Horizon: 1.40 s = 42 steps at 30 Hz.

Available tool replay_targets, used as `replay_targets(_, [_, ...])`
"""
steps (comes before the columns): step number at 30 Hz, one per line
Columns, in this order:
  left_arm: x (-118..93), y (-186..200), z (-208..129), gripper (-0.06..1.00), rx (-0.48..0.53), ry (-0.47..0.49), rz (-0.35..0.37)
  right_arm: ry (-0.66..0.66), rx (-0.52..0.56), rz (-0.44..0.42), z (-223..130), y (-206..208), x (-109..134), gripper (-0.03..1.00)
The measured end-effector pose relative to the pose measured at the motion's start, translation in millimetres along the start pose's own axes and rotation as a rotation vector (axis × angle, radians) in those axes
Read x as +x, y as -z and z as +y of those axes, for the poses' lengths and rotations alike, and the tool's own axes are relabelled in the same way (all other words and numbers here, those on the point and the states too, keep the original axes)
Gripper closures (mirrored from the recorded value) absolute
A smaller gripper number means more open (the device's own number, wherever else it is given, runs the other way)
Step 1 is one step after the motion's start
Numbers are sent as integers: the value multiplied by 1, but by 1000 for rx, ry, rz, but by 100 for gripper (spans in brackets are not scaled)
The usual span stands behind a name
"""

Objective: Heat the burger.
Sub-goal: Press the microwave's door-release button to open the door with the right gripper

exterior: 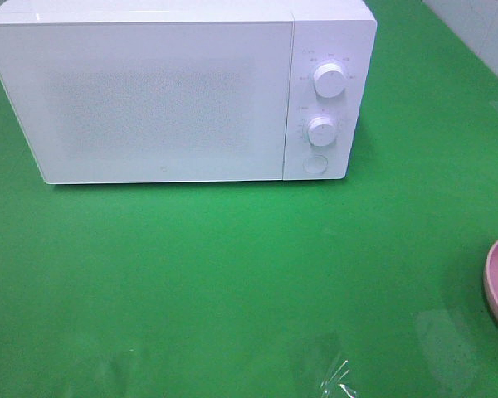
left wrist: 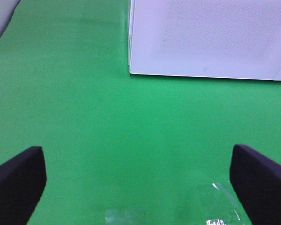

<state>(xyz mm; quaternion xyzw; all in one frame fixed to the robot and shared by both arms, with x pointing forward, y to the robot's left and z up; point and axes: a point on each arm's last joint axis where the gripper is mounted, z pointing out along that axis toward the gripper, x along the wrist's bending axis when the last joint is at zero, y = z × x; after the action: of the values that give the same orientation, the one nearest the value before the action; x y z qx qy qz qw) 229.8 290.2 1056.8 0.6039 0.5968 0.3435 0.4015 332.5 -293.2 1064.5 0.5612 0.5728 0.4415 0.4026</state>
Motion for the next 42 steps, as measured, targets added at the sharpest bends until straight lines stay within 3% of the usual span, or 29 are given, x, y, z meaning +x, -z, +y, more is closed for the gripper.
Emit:
replay_targets(21, [0, 0, 0, -5, 0, 0, 0, -2, -11, 25, 0, -81, 4, 23])
replay_targets(28, [0, 0, 0, -5, 0, 0, 0, -4, -64, 39, -3, -110, 5, 23])
replay_targets(42, [0, 0, 0, -5, 0, 0, 0, 129, -99, 5, -22, -152, 12, 23])
